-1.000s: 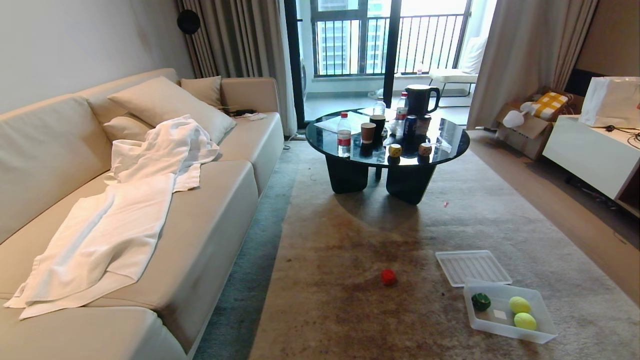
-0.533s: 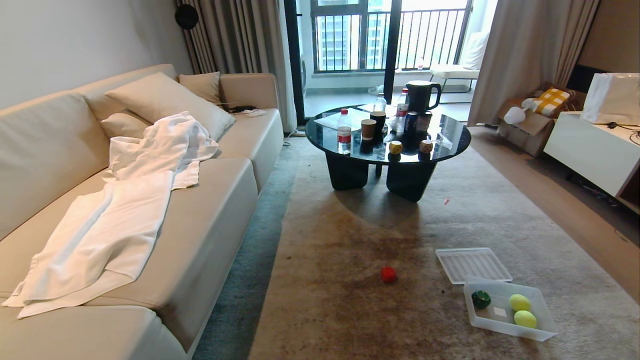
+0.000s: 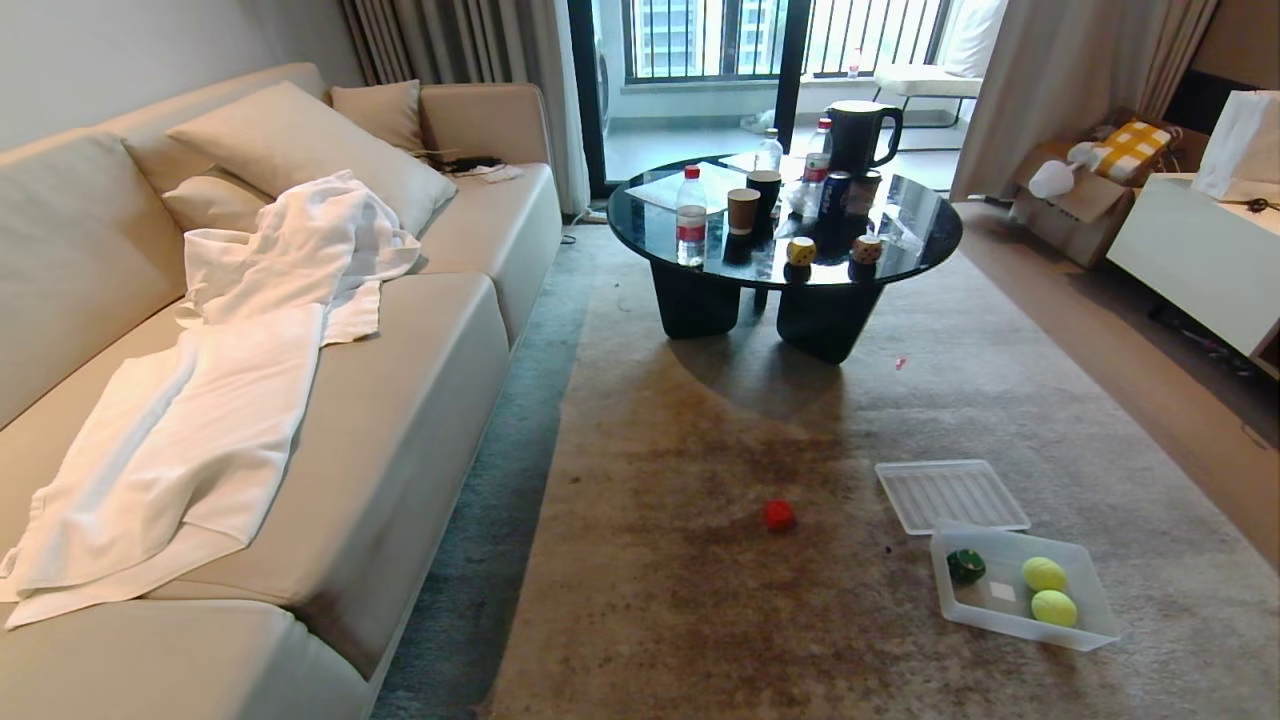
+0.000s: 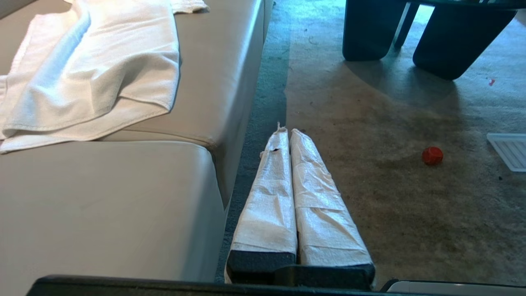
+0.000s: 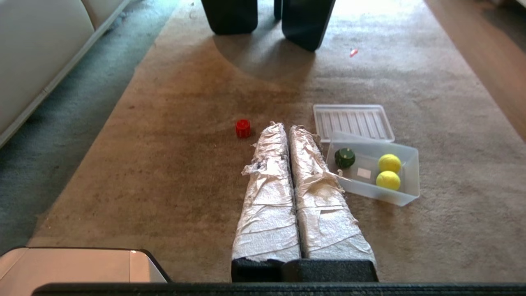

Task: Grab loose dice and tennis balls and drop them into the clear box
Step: Find toys out of the box

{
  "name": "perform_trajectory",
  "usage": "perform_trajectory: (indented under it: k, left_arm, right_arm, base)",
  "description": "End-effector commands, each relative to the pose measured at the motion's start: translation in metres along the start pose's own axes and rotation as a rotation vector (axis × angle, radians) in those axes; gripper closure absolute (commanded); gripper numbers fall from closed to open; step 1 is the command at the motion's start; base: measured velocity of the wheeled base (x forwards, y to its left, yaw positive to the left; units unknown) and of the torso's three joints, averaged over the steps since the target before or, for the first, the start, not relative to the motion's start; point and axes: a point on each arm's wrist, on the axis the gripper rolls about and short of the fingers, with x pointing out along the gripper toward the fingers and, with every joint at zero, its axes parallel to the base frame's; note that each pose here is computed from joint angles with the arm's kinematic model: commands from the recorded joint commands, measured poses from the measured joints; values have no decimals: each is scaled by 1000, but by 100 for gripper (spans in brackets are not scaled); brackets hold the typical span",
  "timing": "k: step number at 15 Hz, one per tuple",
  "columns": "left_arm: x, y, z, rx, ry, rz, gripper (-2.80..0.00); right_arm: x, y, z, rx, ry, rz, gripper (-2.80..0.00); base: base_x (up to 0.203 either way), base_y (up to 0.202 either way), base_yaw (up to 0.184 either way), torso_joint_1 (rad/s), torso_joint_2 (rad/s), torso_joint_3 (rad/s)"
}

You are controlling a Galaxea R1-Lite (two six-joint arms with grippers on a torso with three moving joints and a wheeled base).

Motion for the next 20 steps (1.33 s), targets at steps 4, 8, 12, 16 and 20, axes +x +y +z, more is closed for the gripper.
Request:
perform_trajectory:
  k: [4,8,12,16,20]
  left_arm:
    - [0,0,0,-1,2,0,0]
    - [0,0,0,-1,2,0,0]
    - [0,0,0,-1,1,0,0]
    - [0,0,0,-1,2,0,0]
    - [0,0,0,-1,2,0,0]
  right_arm:
    - [0,0,0,-1,0,0,0]
    - [0,0,0,-1,0,0,0]
    - [0,0,0,-1,0,0,0]
    - [0,0,0,-1,0,0,0]
    - [0,0,0,-1,0,0,0]
  base:
    - [0,0,0,3,3,-137]
    - [0,0,0,2,1,-7]
    - [0,0,0,0,0,0]
    - [20,0,-1,0,2,0]
    - [180,0,0,2,2,-1]
